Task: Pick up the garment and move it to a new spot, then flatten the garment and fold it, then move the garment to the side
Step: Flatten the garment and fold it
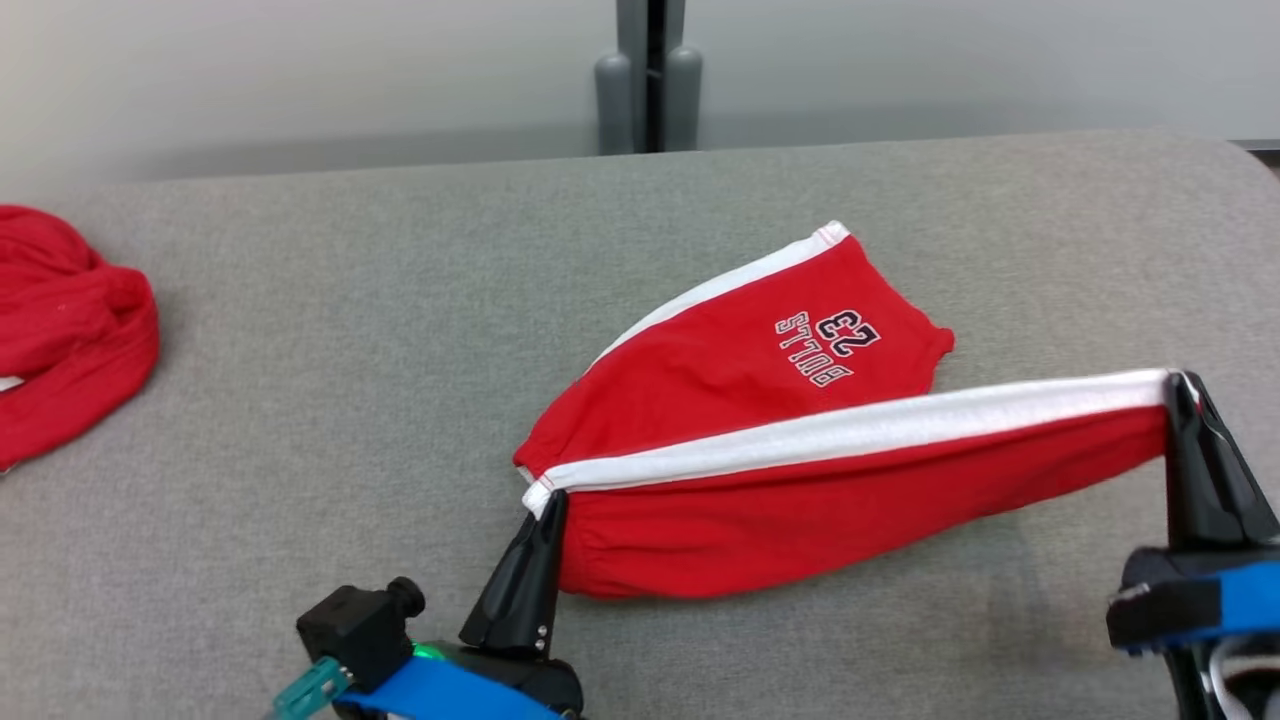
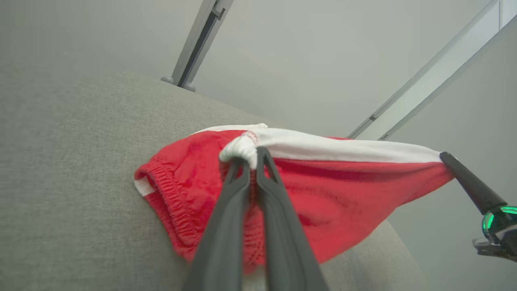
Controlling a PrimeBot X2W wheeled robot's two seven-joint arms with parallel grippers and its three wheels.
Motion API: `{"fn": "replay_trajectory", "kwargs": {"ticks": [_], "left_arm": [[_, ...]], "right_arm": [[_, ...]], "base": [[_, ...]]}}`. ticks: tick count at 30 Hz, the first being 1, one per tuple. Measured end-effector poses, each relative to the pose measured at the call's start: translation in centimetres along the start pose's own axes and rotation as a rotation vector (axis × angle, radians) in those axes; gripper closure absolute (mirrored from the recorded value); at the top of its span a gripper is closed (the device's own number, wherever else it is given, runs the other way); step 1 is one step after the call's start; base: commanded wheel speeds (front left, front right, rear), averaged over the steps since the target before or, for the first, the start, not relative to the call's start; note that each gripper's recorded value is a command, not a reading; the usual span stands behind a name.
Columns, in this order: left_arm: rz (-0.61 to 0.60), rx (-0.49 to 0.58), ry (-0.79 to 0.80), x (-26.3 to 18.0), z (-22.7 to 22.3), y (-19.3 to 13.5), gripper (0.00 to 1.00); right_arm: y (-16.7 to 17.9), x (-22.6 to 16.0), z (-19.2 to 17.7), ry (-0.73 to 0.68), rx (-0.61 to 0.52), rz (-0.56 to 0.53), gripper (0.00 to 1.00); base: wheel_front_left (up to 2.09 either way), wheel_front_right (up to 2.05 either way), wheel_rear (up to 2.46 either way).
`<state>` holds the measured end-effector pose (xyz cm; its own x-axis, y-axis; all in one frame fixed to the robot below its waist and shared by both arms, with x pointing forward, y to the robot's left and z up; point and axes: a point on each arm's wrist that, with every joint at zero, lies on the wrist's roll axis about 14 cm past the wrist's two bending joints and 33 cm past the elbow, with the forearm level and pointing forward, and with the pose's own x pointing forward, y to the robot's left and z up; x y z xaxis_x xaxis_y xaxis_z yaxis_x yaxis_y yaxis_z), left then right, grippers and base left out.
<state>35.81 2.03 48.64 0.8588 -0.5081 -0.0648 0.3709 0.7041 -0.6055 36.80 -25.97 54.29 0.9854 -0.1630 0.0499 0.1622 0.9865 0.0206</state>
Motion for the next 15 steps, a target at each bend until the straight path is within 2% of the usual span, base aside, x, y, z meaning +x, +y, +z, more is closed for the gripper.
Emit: {"fn": "replay_trajectory", "kwargs": {"ticks": [2,10,15], "left_arm": [[0.034,-0.026,0.016,0.2,-0.8,0.6,1.0],[0.184,-0.113,0.037,4.2,-1.8,5.8,1.0],[0.274,-0.157,0.059,5.2,-2.7,8.7,1.0]], "right_arm": [[0.7,1.5,-0.9,0.031,-0.017,0.017,1.0],[5.0,11.6,-6.6,0.21,-0.112,0.16,1.0],[7.9,15.6,-10.2,0.315,-0.146,0.237,1.0]], "base": [[0.0,0.0,0.0],[0.0,0.0,0.0],[0.0,0.0,0.0]]}}
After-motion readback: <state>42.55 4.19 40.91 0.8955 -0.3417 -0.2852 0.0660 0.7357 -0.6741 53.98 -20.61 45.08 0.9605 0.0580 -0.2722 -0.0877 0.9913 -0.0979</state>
